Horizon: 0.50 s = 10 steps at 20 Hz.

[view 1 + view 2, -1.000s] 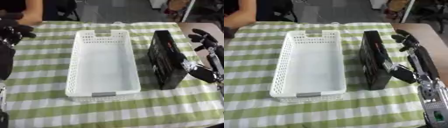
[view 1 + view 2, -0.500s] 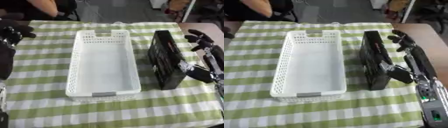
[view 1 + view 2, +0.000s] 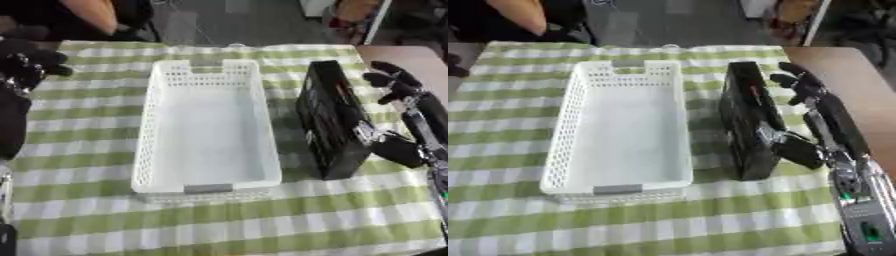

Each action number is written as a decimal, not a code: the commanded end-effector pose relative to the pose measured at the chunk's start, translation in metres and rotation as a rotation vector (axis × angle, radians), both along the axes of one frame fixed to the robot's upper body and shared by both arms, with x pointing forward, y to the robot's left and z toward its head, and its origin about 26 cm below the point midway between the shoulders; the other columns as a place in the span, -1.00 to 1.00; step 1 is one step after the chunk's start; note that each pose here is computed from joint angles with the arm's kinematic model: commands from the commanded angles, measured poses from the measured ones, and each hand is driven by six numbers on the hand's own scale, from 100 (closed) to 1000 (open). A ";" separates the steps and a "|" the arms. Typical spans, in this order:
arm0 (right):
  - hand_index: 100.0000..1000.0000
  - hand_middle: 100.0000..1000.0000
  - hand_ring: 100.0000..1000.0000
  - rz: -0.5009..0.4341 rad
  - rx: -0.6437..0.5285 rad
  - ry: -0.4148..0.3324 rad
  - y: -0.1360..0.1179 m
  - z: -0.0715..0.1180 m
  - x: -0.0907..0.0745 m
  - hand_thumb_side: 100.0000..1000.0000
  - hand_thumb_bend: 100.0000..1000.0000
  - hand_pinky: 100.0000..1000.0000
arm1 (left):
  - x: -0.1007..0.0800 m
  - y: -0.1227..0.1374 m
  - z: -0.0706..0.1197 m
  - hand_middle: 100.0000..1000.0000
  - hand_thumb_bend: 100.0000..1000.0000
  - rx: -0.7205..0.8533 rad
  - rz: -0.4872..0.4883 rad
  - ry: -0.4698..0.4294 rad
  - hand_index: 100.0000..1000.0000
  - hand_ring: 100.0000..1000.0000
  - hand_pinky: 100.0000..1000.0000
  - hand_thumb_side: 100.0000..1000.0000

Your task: Pick up objects on the table and place them in the box.

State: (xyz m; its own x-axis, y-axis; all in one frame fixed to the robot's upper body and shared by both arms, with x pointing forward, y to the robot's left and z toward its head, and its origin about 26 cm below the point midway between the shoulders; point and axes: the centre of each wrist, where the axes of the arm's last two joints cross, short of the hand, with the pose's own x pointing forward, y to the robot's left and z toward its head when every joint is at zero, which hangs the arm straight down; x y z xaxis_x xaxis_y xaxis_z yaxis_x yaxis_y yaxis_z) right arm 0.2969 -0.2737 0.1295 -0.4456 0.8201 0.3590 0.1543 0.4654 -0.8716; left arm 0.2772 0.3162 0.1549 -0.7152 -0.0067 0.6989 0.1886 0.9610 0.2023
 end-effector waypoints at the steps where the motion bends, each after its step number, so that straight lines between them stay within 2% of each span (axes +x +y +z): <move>1: 0.76 0.88 0.59 0.004 -0.009 -0.006 0.000 0.003 0.000 0.29 -0.33 0.19 | -0.001 -0.001 0.008 0.55 -0.09 0.007 -0.012 -0.032 0.41 0.25 0.24 0.58; 10: 0.76 0.88 0.59 0.015 -0.019 0.011 0.001 -0.001 0.001 0.29 -0.34 0.19 | -0.001 -0.001 0.008 0.55 -0.09 0.007 -0.012 -0.031 0.41 0.25 0.24 0.58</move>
